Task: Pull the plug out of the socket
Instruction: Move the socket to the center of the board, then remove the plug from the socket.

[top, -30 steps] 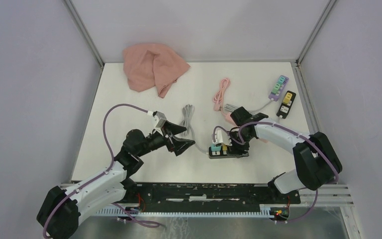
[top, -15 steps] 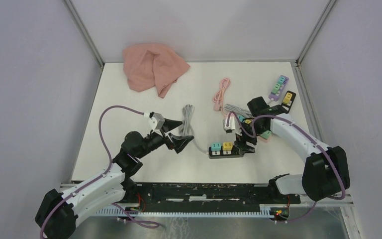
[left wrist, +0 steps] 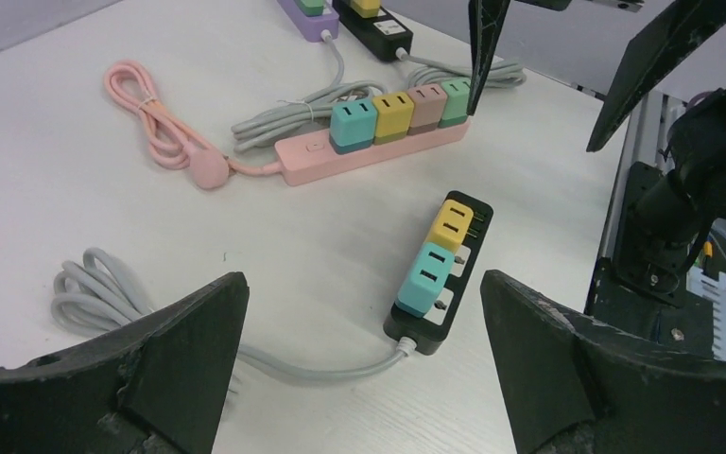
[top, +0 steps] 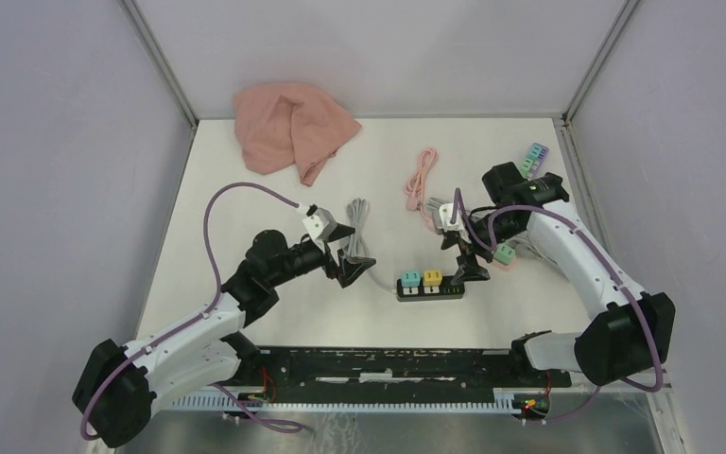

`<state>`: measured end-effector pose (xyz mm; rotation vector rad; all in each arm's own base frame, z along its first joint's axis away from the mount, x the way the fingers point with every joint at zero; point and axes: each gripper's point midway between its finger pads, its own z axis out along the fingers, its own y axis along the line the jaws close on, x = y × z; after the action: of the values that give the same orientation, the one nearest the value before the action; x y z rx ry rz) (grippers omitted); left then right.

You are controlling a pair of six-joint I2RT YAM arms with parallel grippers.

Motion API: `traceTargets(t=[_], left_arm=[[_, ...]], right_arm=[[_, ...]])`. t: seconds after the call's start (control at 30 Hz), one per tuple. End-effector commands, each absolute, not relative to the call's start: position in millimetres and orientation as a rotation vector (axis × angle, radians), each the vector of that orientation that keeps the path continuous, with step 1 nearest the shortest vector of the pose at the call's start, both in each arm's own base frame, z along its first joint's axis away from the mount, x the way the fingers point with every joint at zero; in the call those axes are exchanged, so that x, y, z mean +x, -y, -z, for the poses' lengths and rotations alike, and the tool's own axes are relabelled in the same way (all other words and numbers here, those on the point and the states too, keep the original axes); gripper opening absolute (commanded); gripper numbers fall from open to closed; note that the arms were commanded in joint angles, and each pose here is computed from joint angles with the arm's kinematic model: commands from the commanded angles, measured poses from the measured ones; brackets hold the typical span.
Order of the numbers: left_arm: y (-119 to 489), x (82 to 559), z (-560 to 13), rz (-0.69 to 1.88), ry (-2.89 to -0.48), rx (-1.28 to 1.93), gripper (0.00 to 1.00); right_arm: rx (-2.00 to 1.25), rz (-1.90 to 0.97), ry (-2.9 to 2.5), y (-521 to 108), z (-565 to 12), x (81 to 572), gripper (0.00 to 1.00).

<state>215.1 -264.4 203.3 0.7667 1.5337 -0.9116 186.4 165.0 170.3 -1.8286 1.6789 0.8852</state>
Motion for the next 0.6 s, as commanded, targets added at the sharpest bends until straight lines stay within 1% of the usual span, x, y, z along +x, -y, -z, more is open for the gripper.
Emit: traceTargets(t=[0.0,0.07,0.17,0.3,0.43,0.57], left_arm=[[271,208,-227,0.88,-1.348,0.903,1.0],[275,199,-224,0.903,-1.288,0.968,0.98],[282,194,-210,0.921,-1.277,1.059,0.91],[299,190,-192,0.956,-1.282,1.164,0.84],[328,185,-165,0.929,-1.286,1.283,0.81],[351,188,-135,0.881,-1.323,1.36,0.75]], right_arm=[[-1.858,-0.956,-1.502,-178,-189,176,0.86],[-1.835,-0.938,-1.496,-182,-184,184,0.86],[-1.815,-0.923,-1.527,-183,-170,190,0.86],[-1.779,-0.864,-1.588,-182,-142,205,0.83],[-1.778,-0.843,-1.602,-181,-125,208,0.81],[-1.769,-0.837,-1.62,-180,-116,208,0.79]])
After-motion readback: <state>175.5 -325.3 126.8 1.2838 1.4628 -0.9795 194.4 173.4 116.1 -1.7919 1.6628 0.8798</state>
